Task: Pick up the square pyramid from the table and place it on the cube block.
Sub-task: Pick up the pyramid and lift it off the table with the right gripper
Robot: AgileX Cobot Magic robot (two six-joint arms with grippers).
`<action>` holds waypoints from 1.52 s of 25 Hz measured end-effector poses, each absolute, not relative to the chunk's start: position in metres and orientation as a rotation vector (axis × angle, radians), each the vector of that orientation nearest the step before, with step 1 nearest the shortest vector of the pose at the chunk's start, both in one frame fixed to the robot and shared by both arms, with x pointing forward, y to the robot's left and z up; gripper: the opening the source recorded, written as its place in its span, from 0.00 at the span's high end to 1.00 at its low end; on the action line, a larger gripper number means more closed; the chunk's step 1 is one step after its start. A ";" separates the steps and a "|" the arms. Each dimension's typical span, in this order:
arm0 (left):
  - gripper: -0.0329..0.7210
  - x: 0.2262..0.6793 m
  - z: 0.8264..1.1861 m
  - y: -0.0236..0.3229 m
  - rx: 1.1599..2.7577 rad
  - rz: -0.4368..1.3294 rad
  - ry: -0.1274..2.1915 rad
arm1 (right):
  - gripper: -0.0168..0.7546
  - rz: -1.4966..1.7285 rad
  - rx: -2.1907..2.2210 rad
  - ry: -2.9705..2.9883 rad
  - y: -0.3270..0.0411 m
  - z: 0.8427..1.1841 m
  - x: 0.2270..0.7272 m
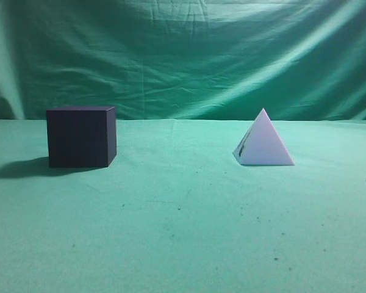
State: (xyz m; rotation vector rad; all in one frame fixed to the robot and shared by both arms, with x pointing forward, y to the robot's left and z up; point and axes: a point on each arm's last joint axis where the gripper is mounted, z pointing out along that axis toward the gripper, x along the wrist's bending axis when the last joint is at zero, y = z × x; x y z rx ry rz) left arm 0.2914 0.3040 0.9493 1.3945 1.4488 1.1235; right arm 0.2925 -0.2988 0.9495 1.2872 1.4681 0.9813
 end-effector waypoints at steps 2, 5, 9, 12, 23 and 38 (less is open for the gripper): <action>0.96 0.291 0.949 0.304 1.394 1.124 1.449 | 0.98 1.047 1.227 1.381 -0.299 0.959 0.295; 0.96 0.291 0.949 0.304 1.394 1.124 1.449 | 0.98 1.285 1.232 1.136 -0.299 0.977 0.295; 0.96 0.291 0.949 0.304 1.394 1.124 1.449 | 0.98 1.441 1.146 0.879 -0.304 0.998 0.292; 0.96 0.291 0.949 0.304 1.394 1.124 1.449 | 0.98 1.470 1.148 0.868 -0.303 1.012 0.289; 0.96 0.291 0.949 0.304 1.394 1.124 1.449 | 0.98 1.163 1.632 1.531 -0.287 1.070 0.321; 0.96 0.291 0.949 0.304 1.396 1.125 1.448 | 0.98 0.826 1.418 2.510 -0.223 1.091 0.398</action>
